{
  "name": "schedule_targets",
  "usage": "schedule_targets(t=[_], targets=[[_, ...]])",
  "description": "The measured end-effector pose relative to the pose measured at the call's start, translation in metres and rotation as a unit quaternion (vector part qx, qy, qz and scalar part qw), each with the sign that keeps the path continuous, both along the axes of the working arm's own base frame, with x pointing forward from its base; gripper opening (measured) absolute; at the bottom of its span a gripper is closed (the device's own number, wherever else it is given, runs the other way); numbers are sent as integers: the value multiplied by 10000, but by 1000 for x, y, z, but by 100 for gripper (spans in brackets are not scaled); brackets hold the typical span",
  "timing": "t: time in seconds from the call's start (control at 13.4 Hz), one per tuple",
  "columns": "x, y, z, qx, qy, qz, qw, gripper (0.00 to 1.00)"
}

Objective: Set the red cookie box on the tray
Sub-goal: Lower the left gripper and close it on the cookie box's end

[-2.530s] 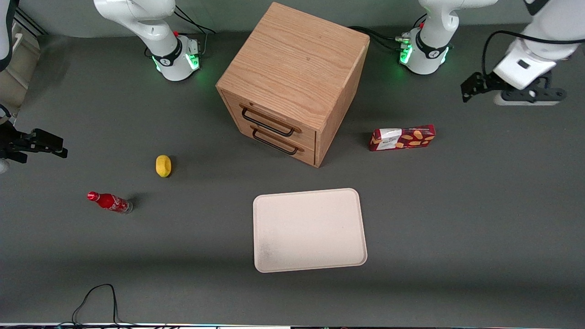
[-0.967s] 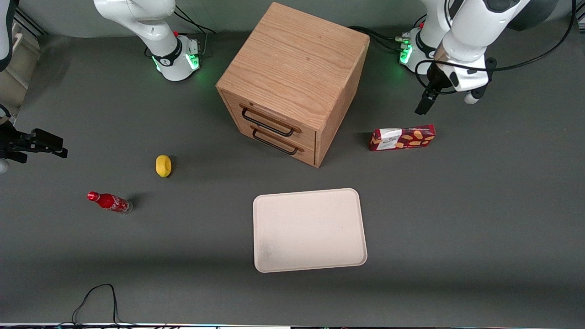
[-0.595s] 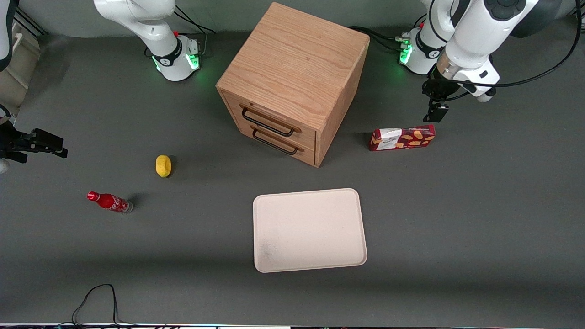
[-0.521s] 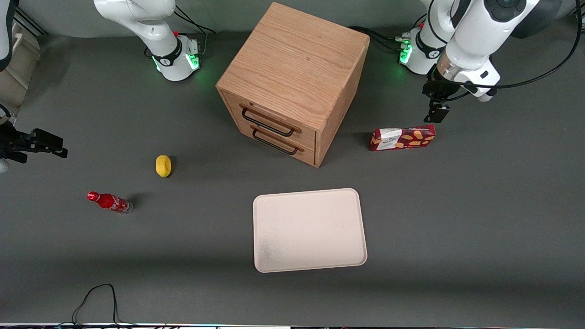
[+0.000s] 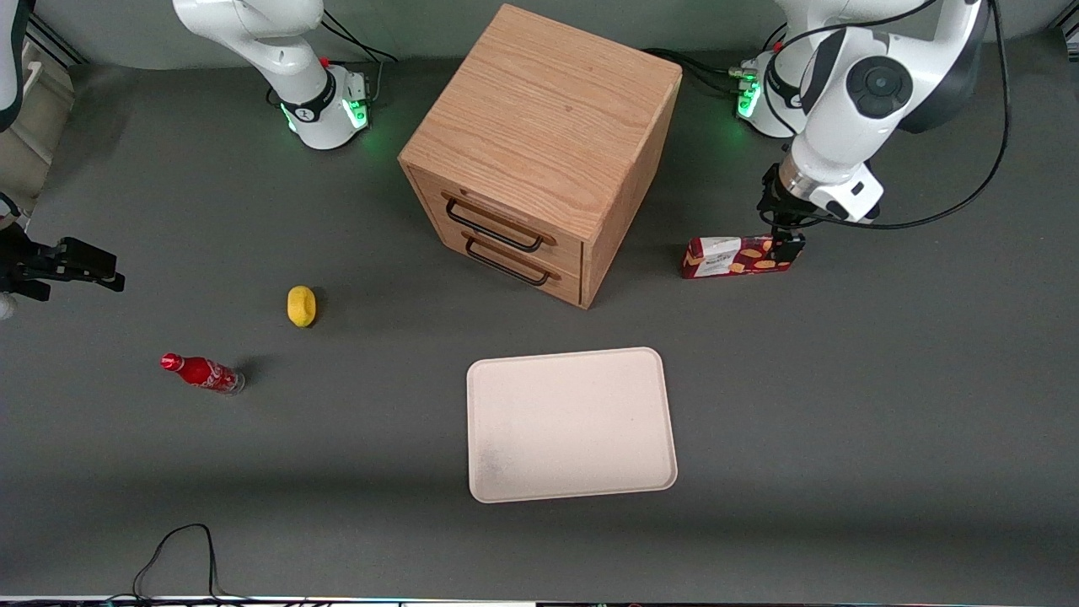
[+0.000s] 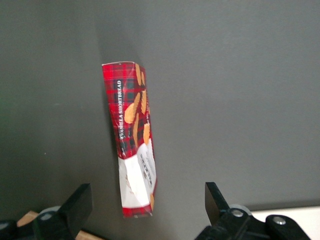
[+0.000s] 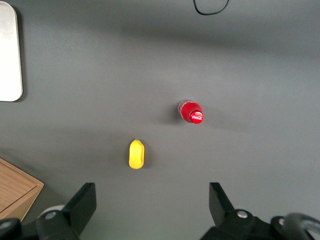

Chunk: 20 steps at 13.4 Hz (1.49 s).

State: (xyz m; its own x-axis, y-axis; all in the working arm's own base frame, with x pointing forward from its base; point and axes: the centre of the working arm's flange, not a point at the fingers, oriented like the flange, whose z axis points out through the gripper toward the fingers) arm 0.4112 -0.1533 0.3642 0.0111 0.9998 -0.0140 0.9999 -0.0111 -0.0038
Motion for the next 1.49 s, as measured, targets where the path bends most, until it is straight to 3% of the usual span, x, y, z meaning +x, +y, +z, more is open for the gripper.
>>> schedule_targets(t=[0.52,0.82,1.12,1.49], targets=[[-40,2,-60,17,-213,100,9997,100],[-41,3,-84,18,-357,333,9988,100],[-41,0,-108,117,-304,392,9987,100],[-39,-1,-114,71,-352,408,9985,100]])
